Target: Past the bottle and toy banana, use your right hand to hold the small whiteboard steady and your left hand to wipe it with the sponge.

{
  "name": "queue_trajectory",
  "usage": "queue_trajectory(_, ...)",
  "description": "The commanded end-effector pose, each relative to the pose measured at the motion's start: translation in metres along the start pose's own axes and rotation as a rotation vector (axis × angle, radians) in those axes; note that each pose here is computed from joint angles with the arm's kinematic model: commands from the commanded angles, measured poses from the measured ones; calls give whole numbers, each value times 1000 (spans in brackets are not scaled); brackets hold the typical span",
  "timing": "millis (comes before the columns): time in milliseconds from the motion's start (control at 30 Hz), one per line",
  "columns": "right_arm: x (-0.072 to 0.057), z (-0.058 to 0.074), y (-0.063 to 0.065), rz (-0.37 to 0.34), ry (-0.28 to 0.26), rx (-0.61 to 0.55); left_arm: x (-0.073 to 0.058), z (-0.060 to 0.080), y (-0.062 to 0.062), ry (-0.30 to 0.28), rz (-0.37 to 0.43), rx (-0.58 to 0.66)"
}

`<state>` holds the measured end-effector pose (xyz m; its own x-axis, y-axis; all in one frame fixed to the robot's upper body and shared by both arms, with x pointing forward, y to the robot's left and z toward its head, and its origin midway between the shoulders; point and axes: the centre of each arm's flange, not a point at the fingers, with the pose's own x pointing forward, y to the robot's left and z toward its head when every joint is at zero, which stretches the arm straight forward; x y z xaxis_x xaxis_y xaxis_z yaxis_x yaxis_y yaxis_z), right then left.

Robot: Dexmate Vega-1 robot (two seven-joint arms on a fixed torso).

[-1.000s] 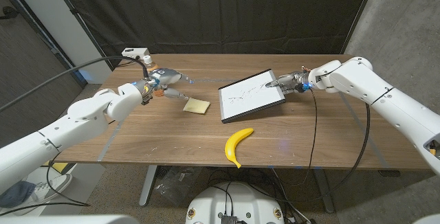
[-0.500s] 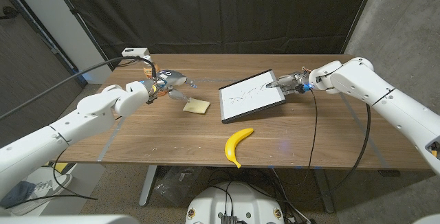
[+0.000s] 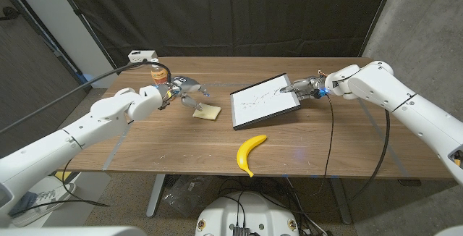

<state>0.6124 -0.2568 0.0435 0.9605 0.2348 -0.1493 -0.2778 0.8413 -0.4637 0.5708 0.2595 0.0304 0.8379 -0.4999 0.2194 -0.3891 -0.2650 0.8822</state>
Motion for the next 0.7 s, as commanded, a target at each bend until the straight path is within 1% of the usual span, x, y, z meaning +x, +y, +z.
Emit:
queue_trajectory(33, 3, 1, 1, 6, 15, -13, 9, 4, -12, -27, -40, 3)
queue_trajectory(200, 3, 1, 2, 5, 15, -10, 9, 5, -13, -33, -36, -3)
queue_trajectory(400, 2, -1, 1, 0, 15, -6, 9, 9, -19, -28, -24, 15)
queue_trajectory(467, 2, -2, 1, 0, 19, -4, 11, 11, -23, -33, -17, 12)
queue_trajectory(700, 0, -3, 0, 0, 28, -5, 16, 15, -27, -47, -29, 6)
